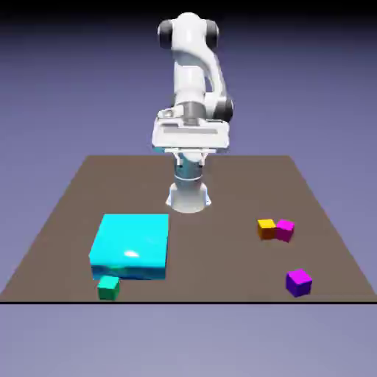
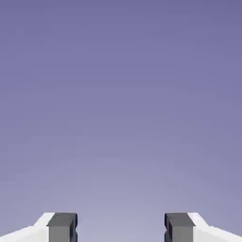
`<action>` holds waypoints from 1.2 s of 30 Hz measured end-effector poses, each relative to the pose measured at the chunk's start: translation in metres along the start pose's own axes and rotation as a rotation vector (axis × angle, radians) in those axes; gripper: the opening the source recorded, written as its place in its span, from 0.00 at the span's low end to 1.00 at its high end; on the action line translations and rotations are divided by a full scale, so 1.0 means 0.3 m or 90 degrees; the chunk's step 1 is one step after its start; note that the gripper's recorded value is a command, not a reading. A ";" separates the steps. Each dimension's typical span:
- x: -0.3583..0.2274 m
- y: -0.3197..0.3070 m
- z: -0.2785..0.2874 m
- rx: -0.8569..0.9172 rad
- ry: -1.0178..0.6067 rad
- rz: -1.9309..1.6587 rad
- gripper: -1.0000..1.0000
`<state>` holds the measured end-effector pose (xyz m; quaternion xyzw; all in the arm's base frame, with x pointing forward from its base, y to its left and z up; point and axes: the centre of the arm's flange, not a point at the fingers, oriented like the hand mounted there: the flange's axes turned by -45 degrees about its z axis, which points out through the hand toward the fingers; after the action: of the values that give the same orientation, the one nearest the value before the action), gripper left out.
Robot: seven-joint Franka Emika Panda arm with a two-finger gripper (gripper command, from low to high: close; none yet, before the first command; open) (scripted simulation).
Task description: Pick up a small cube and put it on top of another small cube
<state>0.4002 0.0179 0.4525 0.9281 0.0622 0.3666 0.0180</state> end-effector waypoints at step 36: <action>-0.269 -1.265 0.856 0.202 -0.498 -1.187 0.50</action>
<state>0.4784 0.3871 0.1801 0.5566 0.7971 -0.1341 0.1920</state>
